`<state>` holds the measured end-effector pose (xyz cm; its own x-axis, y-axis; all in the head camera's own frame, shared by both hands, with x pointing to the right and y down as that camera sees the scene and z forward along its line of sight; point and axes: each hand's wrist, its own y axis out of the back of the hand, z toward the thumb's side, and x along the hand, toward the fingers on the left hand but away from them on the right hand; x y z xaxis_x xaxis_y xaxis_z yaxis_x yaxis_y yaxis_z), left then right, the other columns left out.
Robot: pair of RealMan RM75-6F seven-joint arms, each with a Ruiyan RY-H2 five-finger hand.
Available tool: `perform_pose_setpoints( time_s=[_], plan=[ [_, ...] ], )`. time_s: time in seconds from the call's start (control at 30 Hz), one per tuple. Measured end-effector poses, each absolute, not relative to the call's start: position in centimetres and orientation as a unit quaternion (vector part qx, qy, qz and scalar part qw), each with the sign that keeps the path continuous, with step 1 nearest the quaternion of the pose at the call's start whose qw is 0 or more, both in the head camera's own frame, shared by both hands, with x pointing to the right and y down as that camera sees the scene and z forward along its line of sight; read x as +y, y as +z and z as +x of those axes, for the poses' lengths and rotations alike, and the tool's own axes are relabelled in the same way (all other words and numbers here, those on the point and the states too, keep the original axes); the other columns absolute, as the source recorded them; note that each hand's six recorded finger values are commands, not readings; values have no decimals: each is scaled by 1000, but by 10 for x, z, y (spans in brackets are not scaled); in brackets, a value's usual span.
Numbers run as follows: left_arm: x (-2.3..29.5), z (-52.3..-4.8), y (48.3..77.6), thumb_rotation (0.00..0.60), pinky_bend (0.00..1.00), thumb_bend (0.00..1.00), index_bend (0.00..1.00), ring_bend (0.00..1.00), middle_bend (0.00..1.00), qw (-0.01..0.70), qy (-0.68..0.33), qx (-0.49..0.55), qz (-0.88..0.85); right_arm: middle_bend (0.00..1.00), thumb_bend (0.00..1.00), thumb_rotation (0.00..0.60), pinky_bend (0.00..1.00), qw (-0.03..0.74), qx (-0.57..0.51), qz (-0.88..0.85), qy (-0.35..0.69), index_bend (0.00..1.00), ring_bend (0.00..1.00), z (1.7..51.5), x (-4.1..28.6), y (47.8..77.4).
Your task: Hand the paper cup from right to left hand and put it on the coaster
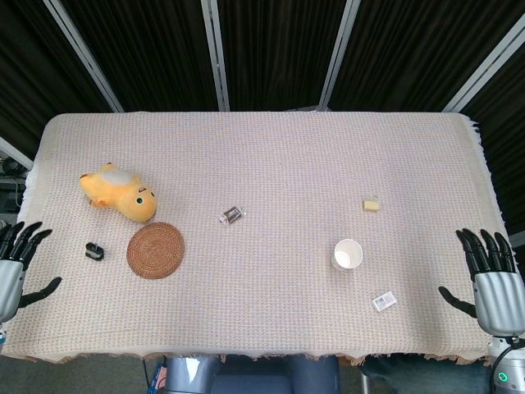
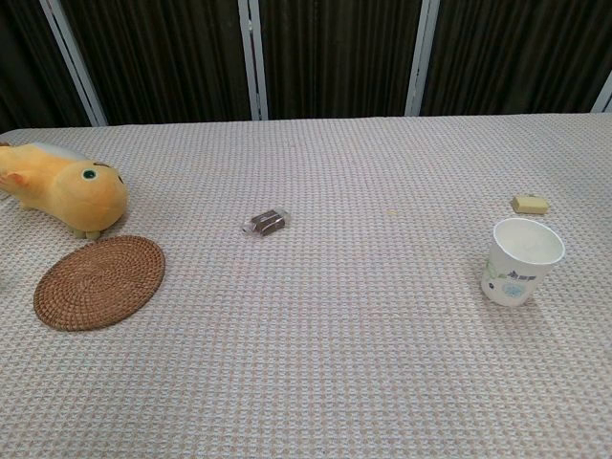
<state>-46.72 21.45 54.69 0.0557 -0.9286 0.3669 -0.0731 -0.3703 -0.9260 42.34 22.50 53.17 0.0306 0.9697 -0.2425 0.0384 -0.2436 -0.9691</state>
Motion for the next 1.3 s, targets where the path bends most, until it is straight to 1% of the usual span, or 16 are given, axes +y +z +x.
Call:
perform_pose_setpoints(
  time_s=[0.27, 0.37, 0.47, 0.63, 0.83, 0.97, 1.17, 1.3],
  plan=[
    [215, -467, 545, 600, 0, 0, 0, 0, 0, 385, -562, 402, -612, 0, 0, 600, 0, 416, -429, -586, 547, 0, 0, 424, 227, 536],
    [215, -465, 545, 600, 0, 0, 0, 0, 0, 388, -560, 402, -613, 0, 0, 600, 0, 395, -421, -610, 543, 0, 0, 418, 228, 543],
    [214, -463, 544, 600, 0, 0, 0, 0, 0, 394, -555, 403, -612, 0, 0, 600, 16, 366, -400, -647, 536, 0, 0, 407, 228, 557],
    [214, -461, 547, 600, 0, 0, 0, 0, 0, 394, -558, 401, -611, 24, 0, 600, 101, 326, -339, -707, 528, 0, 8, 378, 218, 587],
    [212, -465, 550, 600, 0, 0, 0, 0, 0, 390, -569, 401, -603, 52, 0, 600, 150, 314, -273, -740, 529, 0, 32, 341, 196, 616],
    [212, -469, 549, 600, 0, 0, 0, 0, 0, 388, -573, 405, -598, 64, 11, 600, 178, 312, -261, -741, 534, 0, 51, 327, 186, 628],
    [213, -470, 547, 600, 0, 0, 0, 0, 0, 386, -572, 409, -597, 94, 53, 600, 213, 306, -265, -742, 534, 0, 79, 315, 179, 643],
    [213, -469, 547, 600, 0, 0, 0, 0, 0, 387, -572, 408, -598, 149, 86, 600, 245, 308, -269, -744, 528, 17, 133, 305, 175, 651]
  ],
)
